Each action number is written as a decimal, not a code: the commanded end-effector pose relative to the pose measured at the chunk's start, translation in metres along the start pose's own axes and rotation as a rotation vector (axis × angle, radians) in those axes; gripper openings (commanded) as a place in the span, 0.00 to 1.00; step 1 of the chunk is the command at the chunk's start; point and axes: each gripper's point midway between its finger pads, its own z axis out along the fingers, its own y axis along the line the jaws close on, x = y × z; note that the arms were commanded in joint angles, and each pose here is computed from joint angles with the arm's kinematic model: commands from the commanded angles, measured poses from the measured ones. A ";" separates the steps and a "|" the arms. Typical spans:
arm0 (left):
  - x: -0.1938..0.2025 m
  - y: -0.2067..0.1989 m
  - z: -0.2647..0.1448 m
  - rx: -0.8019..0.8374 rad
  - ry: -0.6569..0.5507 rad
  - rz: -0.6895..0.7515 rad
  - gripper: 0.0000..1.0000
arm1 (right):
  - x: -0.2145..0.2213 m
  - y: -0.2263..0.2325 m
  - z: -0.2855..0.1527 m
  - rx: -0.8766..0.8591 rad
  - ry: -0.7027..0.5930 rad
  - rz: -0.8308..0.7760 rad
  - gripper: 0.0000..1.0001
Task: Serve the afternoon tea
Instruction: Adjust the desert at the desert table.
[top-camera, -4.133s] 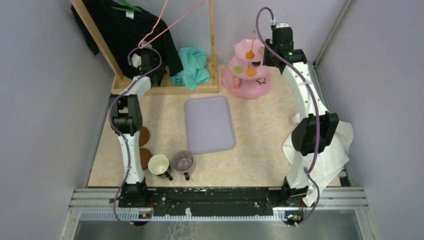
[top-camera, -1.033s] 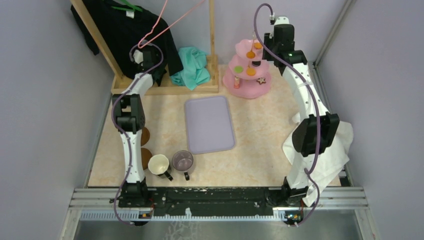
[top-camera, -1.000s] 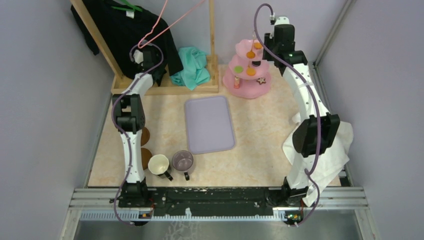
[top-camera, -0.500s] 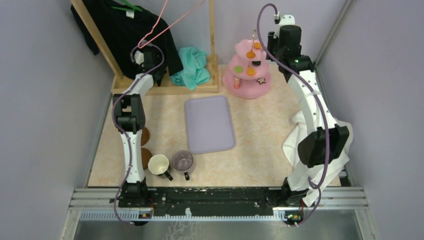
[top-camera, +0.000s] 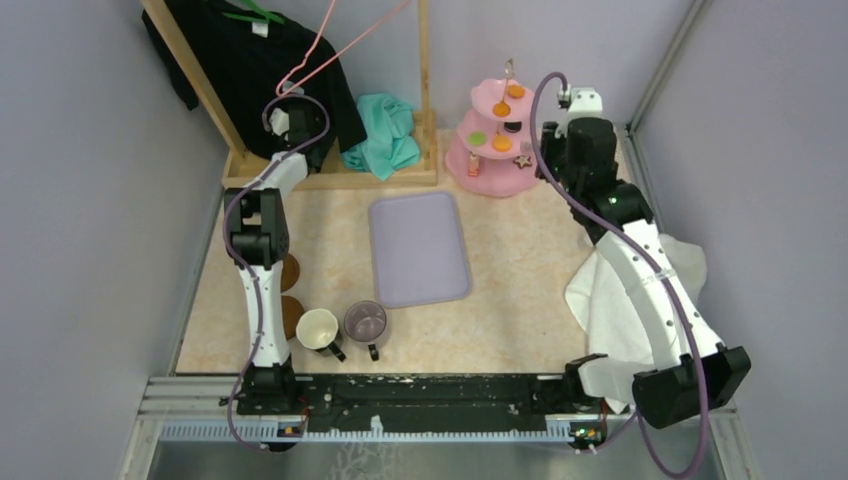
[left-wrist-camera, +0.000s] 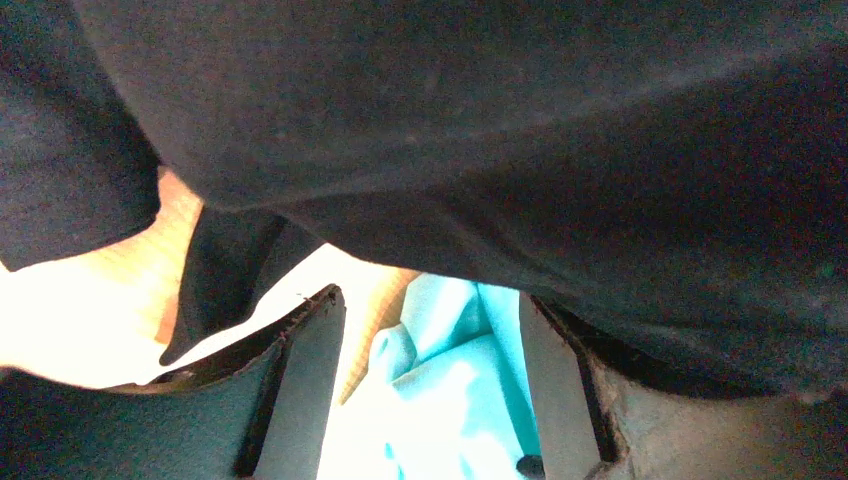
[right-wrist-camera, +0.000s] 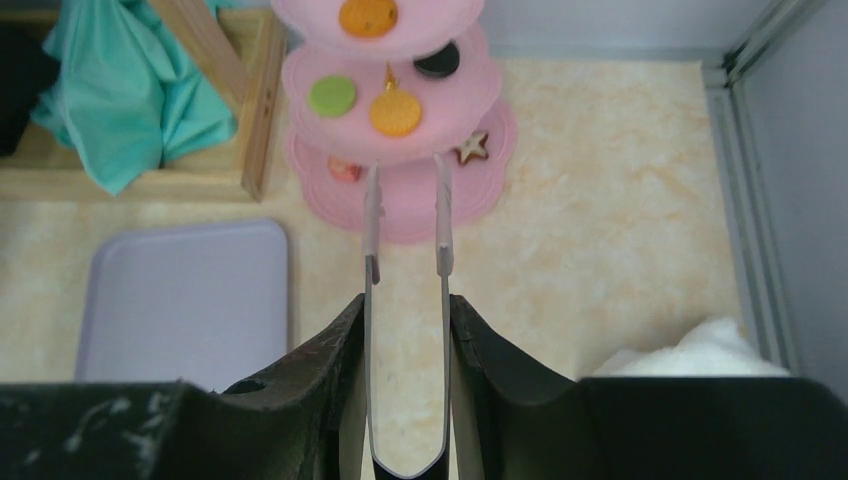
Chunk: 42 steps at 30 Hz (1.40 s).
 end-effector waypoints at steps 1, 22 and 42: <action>-0.019 -0.027 -0.021 0.066 -0.048 0.004 0.70 | 0.045 0.018 -0.004 -0.050 0.057 0.063 0.30; -0.018 -0.024 -0.031 0.065 -0.046 0.008 0.70 | 0.138 0.103 0.034 -0.271 0.164 0.011 0.30; -0.007 -0.026 -0.026 0.063 -0.034 0.018 0.70 | 0.110 0.019 0.062 -0.019 0.075 -0.016 0.30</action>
